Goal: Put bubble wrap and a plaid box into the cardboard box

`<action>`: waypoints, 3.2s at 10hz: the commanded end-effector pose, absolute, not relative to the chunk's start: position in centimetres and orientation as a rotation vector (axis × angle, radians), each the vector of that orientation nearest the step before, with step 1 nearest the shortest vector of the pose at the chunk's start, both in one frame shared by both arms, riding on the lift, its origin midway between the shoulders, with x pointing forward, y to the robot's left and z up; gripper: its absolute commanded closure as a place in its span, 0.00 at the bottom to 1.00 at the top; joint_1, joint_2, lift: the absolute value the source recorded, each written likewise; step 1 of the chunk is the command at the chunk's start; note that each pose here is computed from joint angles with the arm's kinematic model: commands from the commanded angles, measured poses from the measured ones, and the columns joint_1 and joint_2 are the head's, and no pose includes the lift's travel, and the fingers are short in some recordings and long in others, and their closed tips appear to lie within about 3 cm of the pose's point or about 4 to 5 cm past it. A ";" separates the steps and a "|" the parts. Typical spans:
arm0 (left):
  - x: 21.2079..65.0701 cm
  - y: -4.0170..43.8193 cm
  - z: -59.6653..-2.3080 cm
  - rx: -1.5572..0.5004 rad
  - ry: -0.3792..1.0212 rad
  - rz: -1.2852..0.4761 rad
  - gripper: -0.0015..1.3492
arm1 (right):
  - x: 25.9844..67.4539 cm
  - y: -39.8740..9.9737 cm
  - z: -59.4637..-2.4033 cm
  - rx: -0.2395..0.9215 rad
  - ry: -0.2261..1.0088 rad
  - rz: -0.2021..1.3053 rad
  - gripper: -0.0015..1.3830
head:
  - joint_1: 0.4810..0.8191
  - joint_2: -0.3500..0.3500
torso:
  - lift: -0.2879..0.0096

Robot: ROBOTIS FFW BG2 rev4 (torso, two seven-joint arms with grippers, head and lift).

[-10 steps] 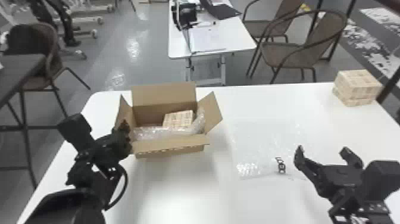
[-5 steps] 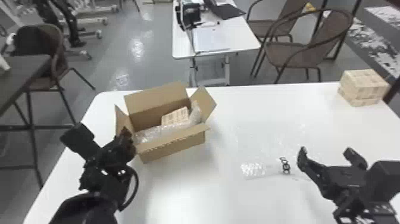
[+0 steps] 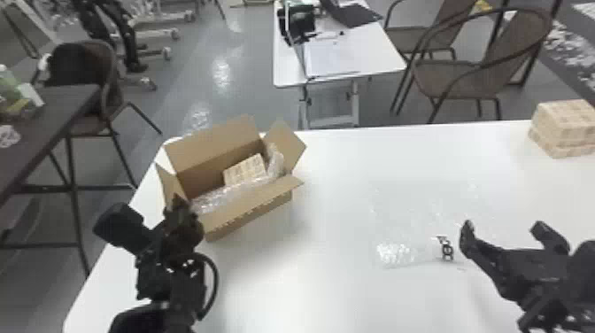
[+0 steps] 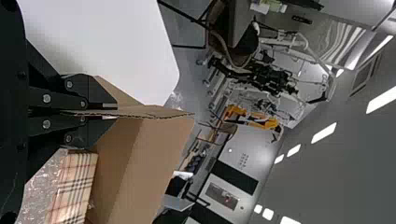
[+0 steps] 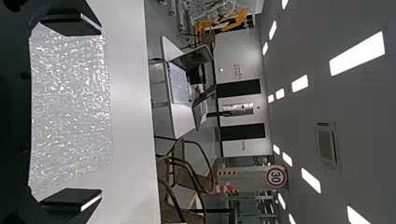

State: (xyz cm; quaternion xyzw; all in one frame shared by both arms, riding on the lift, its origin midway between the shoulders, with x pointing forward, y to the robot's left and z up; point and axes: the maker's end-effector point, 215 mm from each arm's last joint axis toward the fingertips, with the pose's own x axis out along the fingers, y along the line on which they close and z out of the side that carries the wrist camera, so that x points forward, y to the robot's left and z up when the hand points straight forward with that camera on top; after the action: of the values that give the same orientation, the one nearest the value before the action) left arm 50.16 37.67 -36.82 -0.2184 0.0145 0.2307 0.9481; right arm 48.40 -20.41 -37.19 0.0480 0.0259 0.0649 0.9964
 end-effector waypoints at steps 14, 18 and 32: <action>43.3 41.7 -34.1 -0.237 -0.067 0.644 0.35 | 48.5 -20.1 -37.1 0.094 0.050 0.147 0.06 | 0.63 0.86 | 0.60; 39.9 43.5 -28.5 -0.022 -0.173 0.664 0.35 | 48.3 -20.0 -37.2 0.089 0.053 0.150 0.06 | 0.63 0.90 | 0.60; 36.1 29.9 -34.9 0.098 -0.007 0.317 0.33 | 40.4 -21.0 -40.1 0.036 0.172 0.141 0.06 | 0.63 0.68 | 0.60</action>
State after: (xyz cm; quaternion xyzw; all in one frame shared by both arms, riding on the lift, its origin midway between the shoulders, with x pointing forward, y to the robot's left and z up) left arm 36.42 30.00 -34.76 0.0490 -0.0021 0.1582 0.9862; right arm 40.98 -21.07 -39.87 0.0183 0.0808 0.0687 0.9942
